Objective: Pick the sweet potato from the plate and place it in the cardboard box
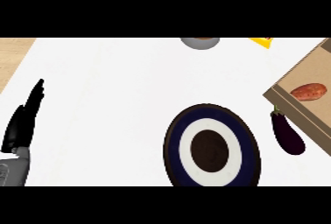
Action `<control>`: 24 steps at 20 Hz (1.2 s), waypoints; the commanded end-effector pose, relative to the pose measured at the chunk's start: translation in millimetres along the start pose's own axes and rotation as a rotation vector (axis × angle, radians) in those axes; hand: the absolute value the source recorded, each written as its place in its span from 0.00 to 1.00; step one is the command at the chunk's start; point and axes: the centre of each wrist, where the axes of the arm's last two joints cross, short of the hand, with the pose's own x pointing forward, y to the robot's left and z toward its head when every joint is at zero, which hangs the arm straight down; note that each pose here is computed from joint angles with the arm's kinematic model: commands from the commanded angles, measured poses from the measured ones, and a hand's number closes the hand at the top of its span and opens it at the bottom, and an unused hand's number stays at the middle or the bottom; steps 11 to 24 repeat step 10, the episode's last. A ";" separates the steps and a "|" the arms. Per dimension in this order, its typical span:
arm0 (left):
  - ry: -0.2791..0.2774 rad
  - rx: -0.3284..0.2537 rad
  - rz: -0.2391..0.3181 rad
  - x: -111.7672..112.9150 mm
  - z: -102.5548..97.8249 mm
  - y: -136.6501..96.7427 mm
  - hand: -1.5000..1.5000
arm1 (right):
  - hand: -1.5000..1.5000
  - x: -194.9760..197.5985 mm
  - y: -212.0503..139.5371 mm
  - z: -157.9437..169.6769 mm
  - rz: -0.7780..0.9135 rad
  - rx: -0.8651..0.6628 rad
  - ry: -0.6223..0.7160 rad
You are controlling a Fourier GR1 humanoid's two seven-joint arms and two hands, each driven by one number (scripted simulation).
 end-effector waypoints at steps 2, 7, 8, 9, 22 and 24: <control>0.011 0.005 0.003 -7.5 3.8 1.5 0.50 | 0.00 6.7 -44.5 26.9 0.015 -0.035 0.004; 0.003 0.015 -0.008 -7.7 5.9 -1.1 0.50 | 0.00 4.0 -64.4 46.7 0.041 0.017 0.025; 0.000 0.002 0.004 -8.8 6.6 4.7 0.50 | 0.00 10.5 -73.5 49.8 0.077 0.027 0.040; -0.002 0.008 0.013 -2.6 4.5 -4.0 0.50 | 0.00 4.2 -68.9 50.8 0.083 0.038 0.049; 0.027 0.019 -0.002 -8.3 7.0 0.2 0.50 | 0.00 14.2 -83.2 56.4 0.096 0.059 0.053; 0.027 0.019 -0.002 -8.3 7.0 0.2 0.50 | 0.00 14.2 -83.2 56.4 0.096 0.059 0.053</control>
